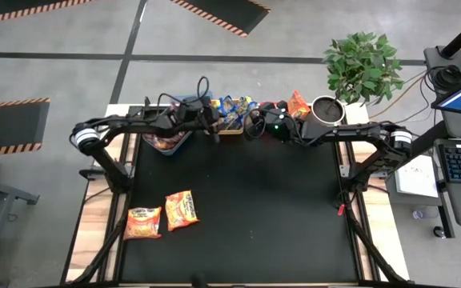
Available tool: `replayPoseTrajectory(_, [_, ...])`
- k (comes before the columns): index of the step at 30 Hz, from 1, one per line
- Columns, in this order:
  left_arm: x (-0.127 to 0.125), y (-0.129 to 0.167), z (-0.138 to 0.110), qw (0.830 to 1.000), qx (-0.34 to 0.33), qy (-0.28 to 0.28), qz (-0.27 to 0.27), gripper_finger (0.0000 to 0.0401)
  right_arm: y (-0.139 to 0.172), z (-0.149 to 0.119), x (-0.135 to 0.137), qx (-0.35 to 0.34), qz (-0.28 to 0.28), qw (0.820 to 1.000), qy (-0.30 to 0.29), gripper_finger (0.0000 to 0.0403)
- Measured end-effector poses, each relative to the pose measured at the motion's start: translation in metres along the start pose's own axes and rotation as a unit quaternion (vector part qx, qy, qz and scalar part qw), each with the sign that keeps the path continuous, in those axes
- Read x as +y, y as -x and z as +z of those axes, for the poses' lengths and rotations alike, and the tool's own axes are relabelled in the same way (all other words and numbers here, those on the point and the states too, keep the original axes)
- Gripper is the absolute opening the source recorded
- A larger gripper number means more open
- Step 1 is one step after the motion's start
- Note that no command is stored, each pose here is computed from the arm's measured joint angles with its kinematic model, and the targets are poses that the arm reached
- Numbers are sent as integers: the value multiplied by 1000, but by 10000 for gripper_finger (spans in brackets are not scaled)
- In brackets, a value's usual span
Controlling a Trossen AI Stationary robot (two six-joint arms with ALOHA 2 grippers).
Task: Sort Maruchan noodles
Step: Put the blue noodle pack into the yellow bin
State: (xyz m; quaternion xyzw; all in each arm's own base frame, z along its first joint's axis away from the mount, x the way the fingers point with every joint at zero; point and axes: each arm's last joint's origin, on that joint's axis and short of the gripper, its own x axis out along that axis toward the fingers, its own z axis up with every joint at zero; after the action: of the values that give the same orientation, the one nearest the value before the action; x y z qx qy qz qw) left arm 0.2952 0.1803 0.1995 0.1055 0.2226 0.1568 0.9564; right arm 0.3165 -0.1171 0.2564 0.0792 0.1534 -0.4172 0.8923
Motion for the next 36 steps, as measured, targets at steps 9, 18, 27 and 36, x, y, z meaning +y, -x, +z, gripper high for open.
replayPoseTrajectory(9, [4,-12,-18,993,64,-6,100,173,-4,3,-2,-18,-3,1000,-14,106])
replayPoseTrajectory(18, [5,0,-20,983,124,9,133,153,-37,-12,12,-79,13,995,-51,107])
replayPoseTrajectory(27, [5,6,-18,980,143,13,140,138,-80,-16,23,-64,-6,996,-55,107])
replayPoseTrajectory(36, [8,20,-4,981,117,32,153,137,-120,-15,45,0,-30,999,-18,107])
